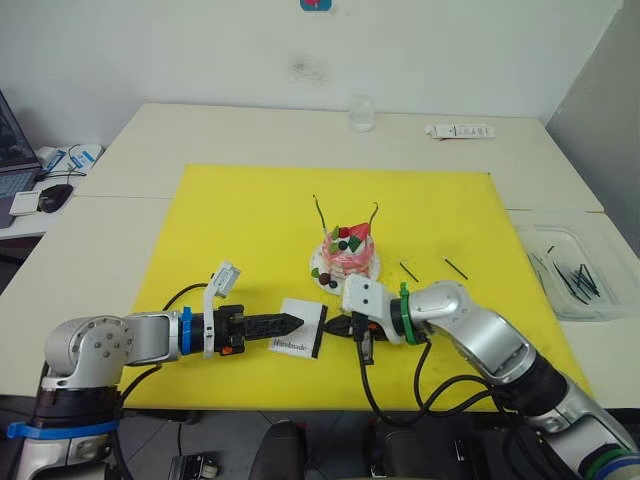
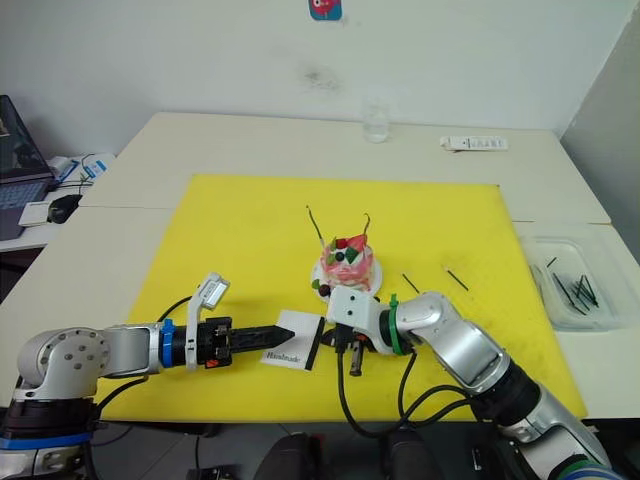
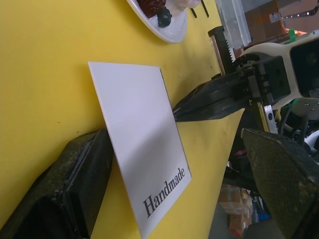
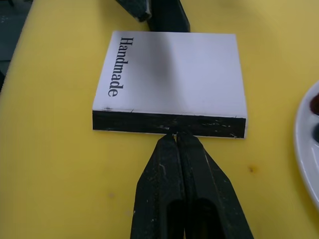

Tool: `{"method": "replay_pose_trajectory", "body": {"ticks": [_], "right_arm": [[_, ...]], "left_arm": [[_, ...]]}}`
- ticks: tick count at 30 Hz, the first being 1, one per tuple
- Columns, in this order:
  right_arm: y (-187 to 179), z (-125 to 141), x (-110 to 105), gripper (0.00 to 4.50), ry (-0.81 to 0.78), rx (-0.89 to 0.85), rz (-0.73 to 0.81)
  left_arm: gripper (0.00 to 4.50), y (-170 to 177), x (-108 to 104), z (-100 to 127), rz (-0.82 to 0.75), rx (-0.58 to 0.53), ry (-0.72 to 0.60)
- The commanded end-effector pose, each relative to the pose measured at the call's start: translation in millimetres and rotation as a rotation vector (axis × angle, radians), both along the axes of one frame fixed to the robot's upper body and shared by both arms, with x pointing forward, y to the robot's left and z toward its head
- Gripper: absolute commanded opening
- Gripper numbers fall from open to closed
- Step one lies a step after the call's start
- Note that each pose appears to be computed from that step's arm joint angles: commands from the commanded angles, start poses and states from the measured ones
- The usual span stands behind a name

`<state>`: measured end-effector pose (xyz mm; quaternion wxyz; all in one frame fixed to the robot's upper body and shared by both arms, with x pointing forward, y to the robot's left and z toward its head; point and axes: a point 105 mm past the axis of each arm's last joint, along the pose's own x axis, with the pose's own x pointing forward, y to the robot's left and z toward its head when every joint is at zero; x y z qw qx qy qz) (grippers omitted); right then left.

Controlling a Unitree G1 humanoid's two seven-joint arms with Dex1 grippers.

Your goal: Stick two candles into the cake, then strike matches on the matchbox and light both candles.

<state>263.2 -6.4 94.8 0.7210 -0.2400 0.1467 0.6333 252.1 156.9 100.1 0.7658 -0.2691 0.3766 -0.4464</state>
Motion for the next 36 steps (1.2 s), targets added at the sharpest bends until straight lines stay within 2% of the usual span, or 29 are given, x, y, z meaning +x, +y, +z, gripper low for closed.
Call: {"method": "replay_pose_trajectory", "body": {"ticks": [1, 10, 17, 23, 36], "right_arm": [[5.6, 5.1, 0.4, 0.02, -0.036, 0.018, 0.018], [-2.6, -2.5, 14.2, 0.02, -0.099, -0.053, 0.015], [-7.5, 6.6, 33.7, 0.02, -0.198, -0.08, -0.016], [2.6, 4.1, 29.3, 0.02, -0.189, -0.064, 0.003], [17.2, 17.2, 23.2, 0.02, -0.2, 0.006, 0.035]], "left_arm": [[4.5, -8.0, -7.4, -9.6, -0.027, 0.006, 0.035], [4.5, -10.5, -10.3, -11.2, -0.03, 0.002, 0.035], [4.5, -8.2, -11.9, -12.9, -0.02, 0.009, 0.04], [4.5, -7.7, -11.8, -13.2, -0.014, 0.008, 0.037], [4.5, -6.0, -11.7, -14.0, -0.007, 0.015, 0.033]]}}
